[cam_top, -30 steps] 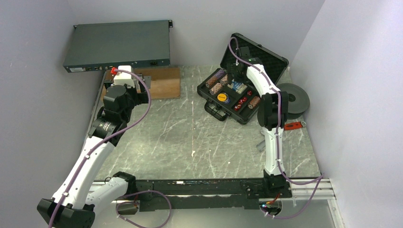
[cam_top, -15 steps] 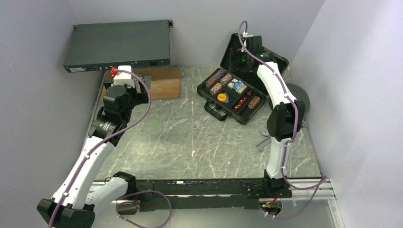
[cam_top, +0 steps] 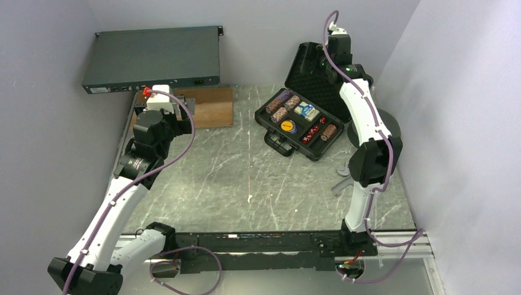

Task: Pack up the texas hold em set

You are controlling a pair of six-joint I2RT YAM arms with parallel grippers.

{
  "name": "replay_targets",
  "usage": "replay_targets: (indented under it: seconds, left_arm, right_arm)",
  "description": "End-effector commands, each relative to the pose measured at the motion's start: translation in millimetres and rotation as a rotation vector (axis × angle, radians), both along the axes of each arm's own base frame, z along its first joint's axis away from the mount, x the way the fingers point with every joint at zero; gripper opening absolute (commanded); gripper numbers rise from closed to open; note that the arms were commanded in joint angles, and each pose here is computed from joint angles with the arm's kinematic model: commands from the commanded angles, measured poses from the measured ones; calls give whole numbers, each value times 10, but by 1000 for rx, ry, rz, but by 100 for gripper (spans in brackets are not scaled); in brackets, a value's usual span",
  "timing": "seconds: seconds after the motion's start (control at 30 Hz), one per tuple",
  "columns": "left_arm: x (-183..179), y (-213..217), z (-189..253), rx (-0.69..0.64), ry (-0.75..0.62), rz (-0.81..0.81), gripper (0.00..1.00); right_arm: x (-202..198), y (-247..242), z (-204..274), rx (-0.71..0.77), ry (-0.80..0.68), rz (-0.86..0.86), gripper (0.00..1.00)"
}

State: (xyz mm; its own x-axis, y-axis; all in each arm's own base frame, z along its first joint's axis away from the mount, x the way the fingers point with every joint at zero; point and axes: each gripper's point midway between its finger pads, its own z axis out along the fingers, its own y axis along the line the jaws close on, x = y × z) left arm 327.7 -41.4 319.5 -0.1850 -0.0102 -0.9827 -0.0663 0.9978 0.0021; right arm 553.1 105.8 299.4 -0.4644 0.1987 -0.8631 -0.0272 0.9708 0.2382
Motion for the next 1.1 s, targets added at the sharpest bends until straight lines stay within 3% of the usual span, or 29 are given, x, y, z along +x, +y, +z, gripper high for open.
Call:
replay_targets:
  seconds: [0.0, 0.3, 0.73, 1.07]
  left_arm:
    - [-33, 5, 315, -43, -86, -1, 94]
    - [-27, -5, 308, -45, -83, -5, 94]
    - [-19, -34, 300, -52, -78, -17, 93]
    - [-4, -58, 290, -54, -72, -27, 93]
  right_arm:
    - [100, -408, 709, 65, -199, -129, 94]
    - [301, -1402, 792, 219, -207, -303, 92]
    - [627, -2065, 424, 350, -172, -272, 89]
    - [765, -2196, -11, 416, -105, -214, 87]
